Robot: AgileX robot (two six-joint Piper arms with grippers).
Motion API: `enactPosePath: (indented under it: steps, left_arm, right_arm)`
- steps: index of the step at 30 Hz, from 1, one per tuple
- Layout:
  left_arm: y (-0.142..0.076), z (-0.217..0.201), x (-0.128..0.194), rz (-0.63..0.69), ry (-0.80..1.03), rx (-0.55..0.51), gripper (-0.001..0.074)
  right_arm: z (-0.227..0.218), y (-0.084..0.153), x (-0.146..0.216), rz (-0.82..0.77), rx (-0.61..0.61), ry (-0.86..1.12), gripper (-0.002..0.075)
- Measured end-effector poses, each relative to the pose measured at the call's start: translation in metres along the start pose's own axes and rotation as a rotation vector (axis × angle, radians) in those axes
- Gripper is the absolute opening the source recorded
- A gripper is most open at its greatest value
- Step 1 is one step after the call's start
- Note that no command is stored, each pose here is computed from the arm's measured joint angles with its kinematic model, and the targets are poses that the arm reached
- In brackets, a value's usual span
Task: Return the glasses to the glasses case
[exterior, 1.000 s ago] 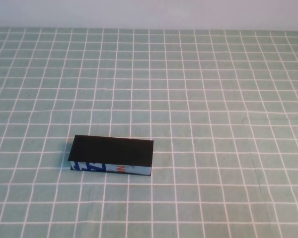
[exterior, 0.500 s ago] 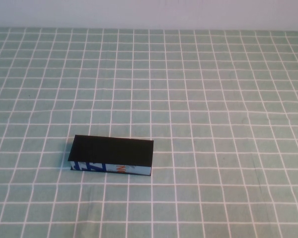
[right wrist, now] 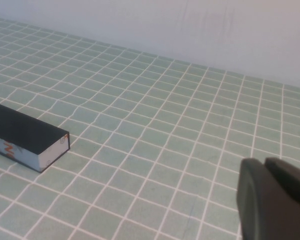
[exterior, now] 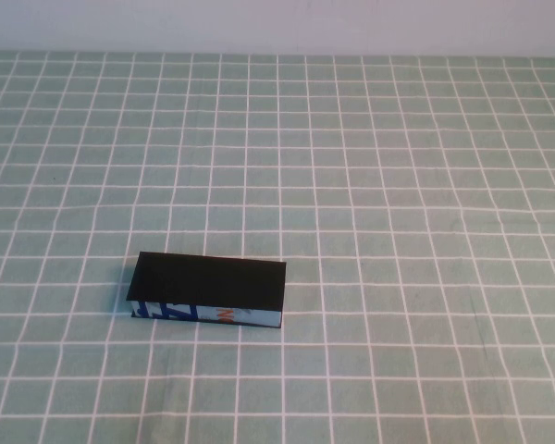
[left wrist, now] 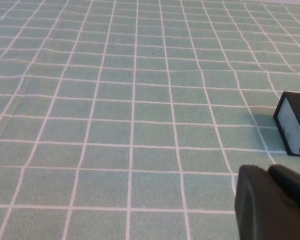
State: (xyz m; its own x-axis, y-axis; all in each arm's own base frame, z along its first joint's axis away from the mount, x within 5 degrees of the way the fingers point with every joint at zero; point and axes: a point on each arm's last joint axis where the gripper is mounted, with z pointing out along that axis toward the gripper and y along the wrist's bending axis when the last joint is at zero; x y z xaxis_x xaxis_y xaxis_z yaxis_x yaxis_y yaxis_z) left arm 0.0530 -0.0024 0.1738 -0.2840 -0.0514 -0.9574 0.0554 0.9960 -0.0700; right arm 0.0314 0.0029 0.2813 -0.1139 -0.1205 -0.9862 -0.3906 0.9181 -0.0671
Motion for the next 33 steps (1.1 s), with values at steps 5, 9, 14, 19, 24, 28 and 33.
enactPosePath:
  steps: [5,9,14,19,24,28,33]
  left_arm:
    - [0.0,0.0,0.0,0.0,0.0,0.0,0.0002]
    - [0.0,0.0,0.0,0.0,0.0,0.0,0.0002]
    - [0.0,0.0,0.0,0.0,0.0,0.0,0.0001]
    - [0.0,0.0,0.0,0.0,0.0,0.0,0.0002]
    - [0.0,0.0,0.0,-0.001,0.0,0.001,0.0002]
    - [0.0,0.0,0.0,-0.001,0.0,0.001,0.0001]
    - [0.0,0.0,0.0,-0.001,0.0,0.001,0.0002]
  right_arm:
    - [0.0,0.0,0.0,0.0,0.0,0.0,-0.0011]
    - [0.0,0.0,0.0,0.0,0.0,-0.001,-0.0011]
    - [0.0,-0.001,0.0,0.004,0.028,0.001,-0.0011]
    - [-0.002,-0.005,0.001,0.024,0.155,0.01,-0.0011]
    - [-0.005,-0.009,0.001,0.053,0.327,0.021,-0.0011]
    - [-0.004,-0.006,0.002,0.155,0.36,0.009,-0.0011]
    - [0.011,-0.001,0.022,0.312,0.299,0.005,-0.0011]
